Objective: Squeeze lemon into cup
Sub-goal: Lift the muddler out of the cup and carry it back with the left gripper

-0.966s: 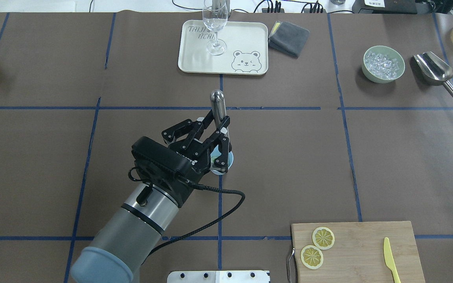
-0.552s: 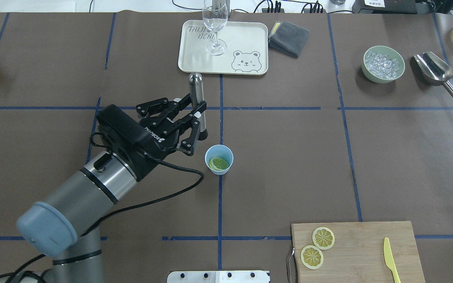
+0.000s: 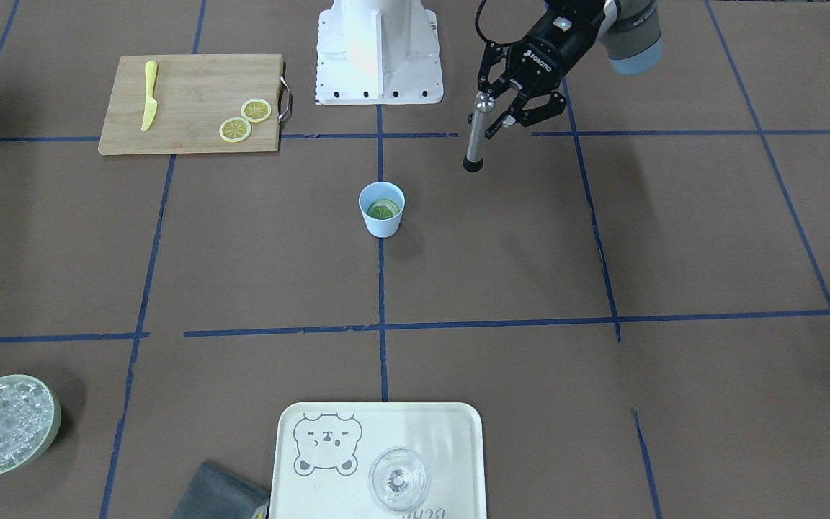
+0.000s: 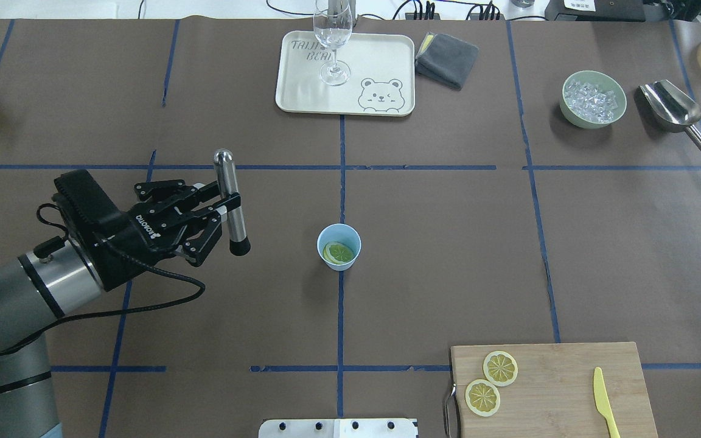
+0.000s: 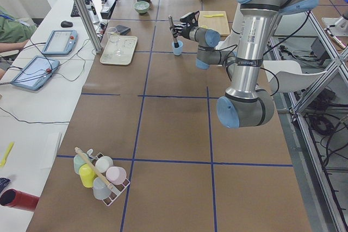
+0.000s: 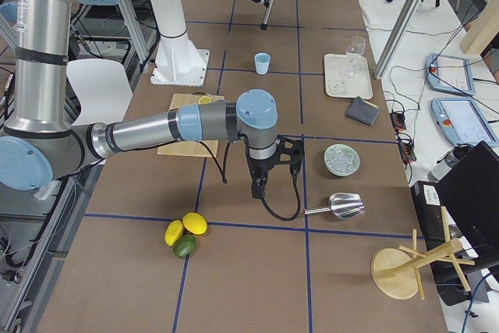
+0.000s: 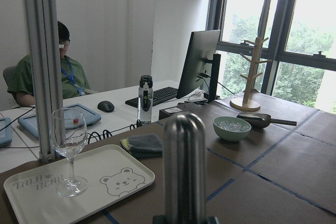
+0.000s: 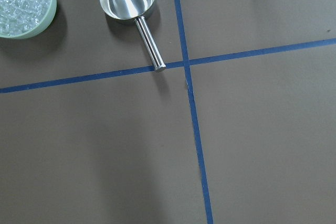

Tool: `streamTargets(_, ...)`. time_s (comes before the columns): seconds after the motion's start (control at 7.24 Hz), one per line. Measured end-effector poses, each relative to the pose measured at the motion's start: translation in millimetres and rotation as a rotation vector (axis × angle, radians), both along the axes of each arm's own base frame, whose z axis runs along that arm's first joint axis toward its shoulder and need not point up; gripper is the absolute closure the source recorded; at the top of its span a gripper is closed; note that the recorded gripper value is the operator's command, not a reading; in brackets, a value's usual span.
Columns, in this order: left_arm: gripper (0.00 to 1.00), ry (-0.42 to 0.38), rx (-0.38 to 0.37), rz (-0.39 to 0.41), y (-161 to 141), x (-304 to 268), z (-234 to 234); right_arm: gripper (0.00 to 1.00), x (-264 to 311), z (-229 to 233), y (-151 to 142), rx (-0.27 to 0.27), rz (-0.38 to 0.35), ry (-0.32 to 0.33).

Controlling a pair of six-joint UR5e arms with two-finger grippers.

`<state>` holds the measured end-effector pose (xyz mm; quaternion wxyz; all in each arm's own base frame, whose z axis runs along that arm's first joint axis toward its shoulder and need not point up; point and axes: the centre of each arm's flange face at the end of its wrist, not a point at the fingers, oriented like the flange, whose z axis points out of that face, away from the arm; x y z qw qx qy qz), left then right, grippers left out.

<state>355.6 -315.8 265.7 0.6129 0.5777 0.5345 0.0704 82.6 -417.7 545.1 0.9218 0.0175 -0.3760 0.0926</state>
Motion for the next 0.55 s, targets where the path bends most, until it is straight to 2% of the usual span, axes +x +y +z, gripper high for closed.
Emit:
streamTargets(0.14,1.00,-0.064,-0.038,0.002,-3.2,-15.0,7.3,0.00,0.0,-0.2,0.1,0.000,0.000,0.000)
streamTargets(0.28,1.00,-0.172,-0.087,0.001,-13.6,-28.7,7.6,0.00,0.0,-0.2,0.4,0.000,0.000,0.000)
streamTargets(0.41,1.00,-0.272,-0.148,0.022,-26.7,-43.7,6.5,0.00,-0.3,-0.2,0.5,0.000,0.000,-0.001)
streamTargets(0.55,1.00,-0.343,-0.238,0.060,-40.8,-62.6,5.3,0.00,-0.5,-0.3,0.4,0.000,-0.001,-0.001)
